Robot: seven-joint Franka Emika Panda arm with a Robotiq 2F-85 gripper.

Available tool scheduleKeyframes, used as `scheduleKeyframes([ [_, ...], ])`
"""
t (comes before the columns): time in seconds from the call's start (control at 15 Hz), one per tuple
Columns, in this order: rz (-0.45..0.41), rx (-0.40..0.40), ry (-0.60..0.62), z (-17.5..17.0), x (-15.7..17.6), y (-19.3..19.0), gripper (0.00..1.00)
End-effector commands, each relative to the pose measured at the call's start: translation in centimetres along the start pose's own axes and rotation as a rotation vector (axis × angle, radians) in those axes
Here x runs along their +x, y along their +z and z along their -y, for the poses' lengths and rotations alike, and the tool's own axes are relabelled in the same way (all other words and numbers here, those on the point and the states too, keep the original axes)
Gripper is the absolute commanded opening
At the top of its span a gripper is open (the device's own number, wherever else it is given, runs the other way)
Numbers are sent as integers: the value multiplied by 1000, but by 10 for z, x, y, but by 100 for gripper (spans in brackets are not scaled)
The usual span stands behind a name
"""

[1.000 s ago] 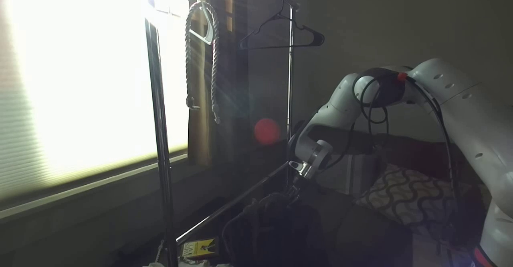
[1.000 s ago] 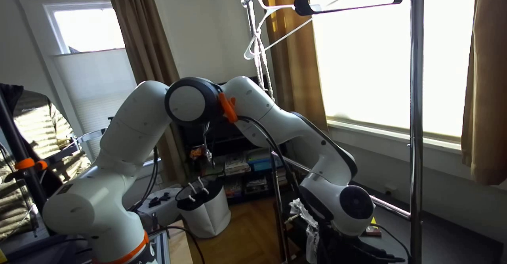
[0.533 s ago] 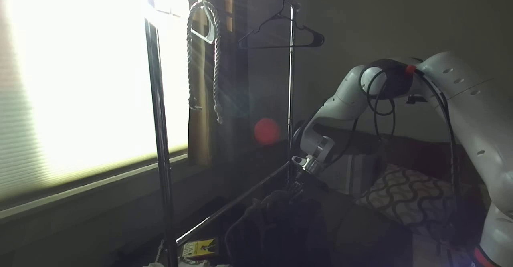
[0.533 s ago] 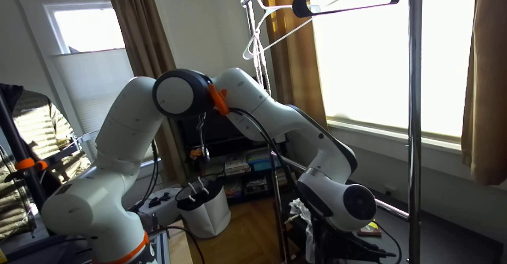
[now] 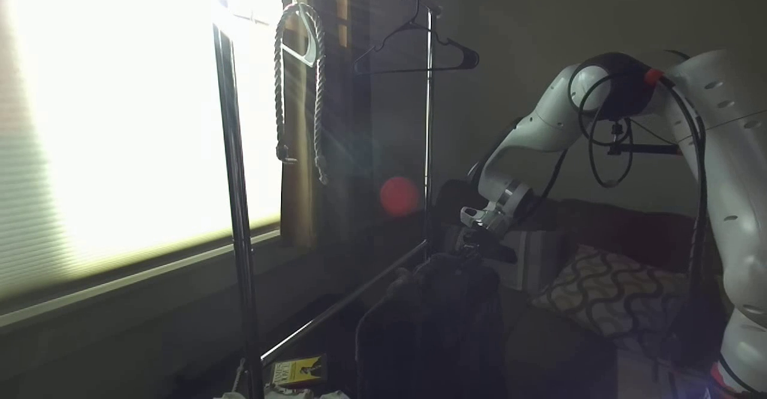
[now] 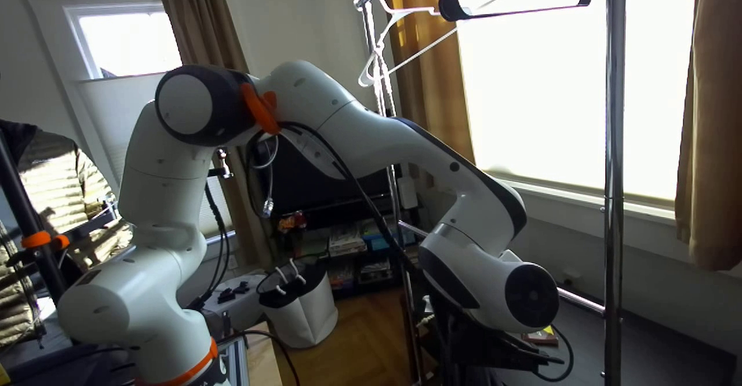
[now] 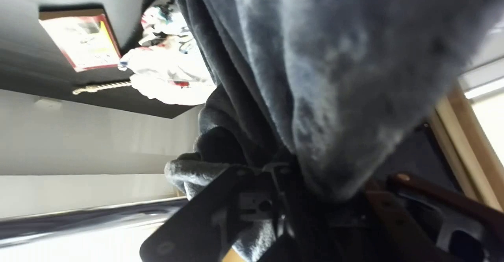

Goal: Pick up the gray robe on the coat hanger and hang it on the top silver rail

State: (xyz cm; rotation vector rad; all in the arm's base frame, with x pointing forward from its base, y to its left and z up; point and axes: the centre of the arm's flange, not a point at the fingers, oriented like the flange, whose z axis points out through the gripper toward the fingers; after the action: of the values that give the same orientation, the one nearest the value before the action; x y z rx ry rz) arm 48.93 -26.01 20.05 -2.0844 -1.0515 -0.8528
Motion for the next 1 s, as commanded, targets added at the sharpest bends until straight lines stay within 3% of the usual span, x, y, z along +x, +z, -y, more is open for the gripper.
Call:
scheduleKeyframes([
  [0.0, 2, 159, 0, 56, 23, -56, 3],
  [0.33, -4, 337, -36, 113, 65, -108, 3],
  [0.8, -14, 357, -16, 171, 164, -172, 3],
  [0.87, 15, 382, -29, 181, 175, -179, 3],
  [0.93, 14, 369, -27, 152, 139, -158, 11],
])
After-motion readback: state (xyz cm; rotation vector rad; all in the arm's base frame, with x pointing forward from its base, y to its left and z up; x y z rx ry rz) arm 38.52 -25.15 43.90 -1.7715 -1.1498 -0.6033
